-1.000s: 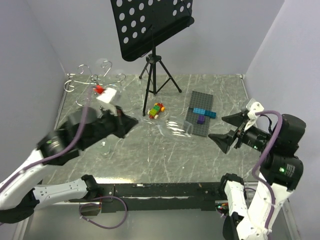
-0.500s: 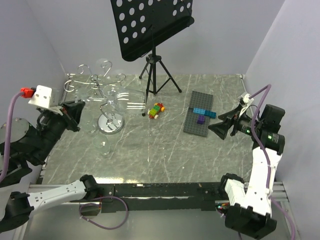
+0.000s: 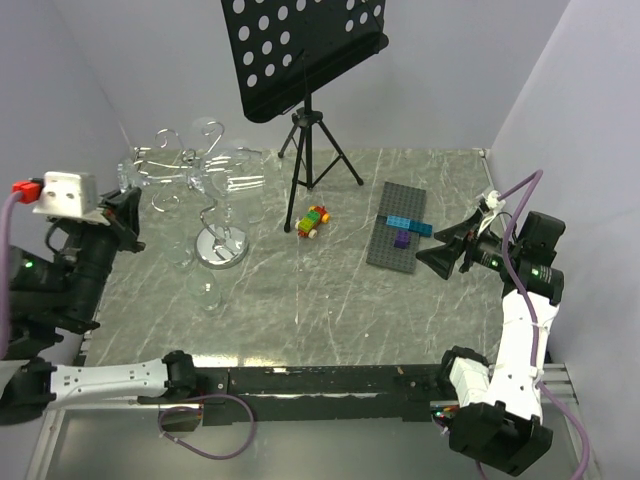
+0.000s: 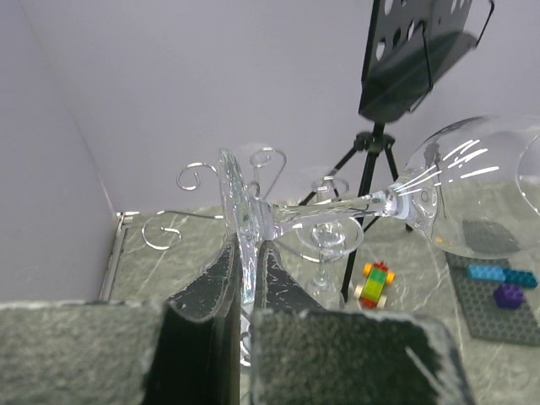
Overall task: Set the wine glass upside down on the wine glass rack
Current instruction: Turn the wine glass upside down at the wine rack.
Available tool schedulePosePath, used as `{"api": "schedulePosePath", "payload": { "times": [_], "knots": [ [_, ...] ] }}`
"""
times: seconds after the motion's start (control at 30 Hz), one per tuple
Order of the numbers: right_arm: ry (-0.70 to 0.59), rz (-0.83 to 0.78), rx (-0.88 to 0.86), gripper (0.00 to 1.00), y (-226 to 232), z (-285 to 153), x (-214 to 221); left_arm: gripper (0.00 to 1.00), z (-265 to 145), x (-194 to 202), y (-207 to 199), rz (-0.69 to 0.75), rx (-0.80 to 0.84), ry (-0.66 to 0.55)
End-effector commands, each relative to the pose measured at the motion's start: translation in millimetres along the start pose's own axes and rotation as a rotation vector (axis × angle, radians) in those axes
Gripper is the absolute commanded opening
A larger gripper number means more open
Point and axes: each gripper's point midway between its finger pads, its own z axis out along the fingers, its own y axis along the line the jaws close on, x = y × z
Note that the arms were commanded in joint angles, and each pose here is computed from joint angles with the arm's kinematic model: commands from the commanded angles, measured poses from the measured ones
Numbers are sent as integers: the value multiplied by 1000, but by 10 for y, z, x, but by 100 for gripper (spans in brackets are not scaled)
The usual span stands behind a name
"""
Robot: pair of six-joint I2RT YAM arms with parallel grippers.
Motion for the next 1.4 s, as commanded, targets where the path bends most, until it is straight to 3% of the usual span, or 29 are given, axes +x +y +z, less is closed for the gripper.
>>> {"api": "schedulePosePath", "payload": {
  "times": [0.0, 0.07, 0.27, 0.47, 0.6, 0.77, 0.93, 1.1, 1.37],
  "knots": [
    [-30, -82, -25, 92, 39, -5, -76, 1, -65, -229, 341, -155, -104, -27],
    [-30, -79, -24, 92, 28, -4, -70, 1, -59, -290, 348, -175, -88, -32],
    [-21, -77, -11, 92, 1, -6, -61, 1, 40, -479, -9, -18, -59, -16],
    [-19, -72, -11, 92, -17, 3, -45, 1, 101, -817, -197, -61, 11, -124],
    [-11, -58, -18, 92, -34, 10, -39, 1, 200, -1039, -617, 20, 53, -170],
    [-10, -64, -10, 92, -36, 6, -30, 1, 225, -1501, -808, -23, 120, -306],
    [-9, -45, -23, 92, -47, 15, -28, 1, 424, -1918, -1064, 64, 112, -406],
    [-6, -51, -19, 92, -42, 11, -19, 1, 823, -2021, -1183, 99, 37, -469],
    [-2, -30, -39, 93, -44, 23, -4, 1, 1005, -2427, -877, -46, -17, -630]
  ]
}}
